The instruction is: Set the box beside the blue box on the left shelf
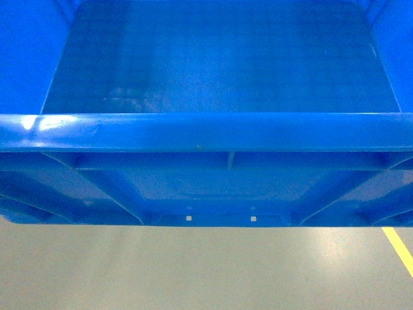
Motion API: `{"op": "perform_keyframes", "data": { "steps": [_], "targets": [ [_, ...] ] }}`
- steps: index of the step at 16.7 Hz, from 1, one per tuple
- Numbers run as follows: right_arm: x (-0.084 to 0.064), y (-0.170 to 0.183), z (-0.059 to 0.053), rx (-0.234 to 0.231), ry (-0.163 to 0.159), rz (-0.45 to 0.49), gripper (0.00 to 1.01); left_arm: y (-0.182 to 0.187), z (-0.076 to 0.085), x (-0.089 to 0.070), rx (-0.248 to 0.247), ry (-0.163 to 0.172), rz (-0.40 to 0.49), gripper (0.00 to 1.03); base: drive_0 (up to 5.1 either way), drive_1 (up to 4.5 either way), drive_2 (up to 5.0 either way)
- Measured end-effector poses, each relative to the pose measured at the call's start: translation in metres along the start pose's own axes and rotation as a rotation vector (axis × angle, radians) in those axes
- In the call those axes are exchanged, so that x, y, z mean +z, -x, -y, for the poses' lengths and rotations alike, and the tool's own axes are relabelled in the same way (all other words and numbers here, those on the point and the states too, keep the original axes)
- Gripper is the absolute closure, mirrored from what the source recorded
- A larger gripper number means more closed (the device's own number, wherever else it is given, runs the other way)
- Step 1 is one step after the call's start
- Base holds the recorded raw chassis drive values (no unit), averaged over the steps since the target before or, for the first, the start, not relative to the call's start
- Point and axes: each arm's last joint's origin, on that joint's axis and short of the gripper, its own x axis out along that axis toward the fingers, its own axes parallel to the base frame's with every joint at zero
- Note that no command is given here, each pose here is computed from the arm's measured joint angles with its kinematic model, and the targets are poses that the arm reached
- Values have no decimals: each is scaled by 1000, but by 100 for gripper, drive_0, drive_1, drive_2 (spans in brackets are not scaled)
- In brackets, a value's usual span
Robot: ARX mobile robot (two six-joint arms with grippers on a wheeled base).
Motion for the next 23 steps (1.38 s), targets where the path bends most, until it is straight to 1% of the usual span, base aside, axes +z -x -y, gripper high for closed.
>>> {"op": "perform_keyframes", "data": {
  "steps": [23],
  "targets": [
    [0,0,0,0,0,-2,93,0,0,0,0,-1,-1,85,-3,396,-401]
  ]
}}
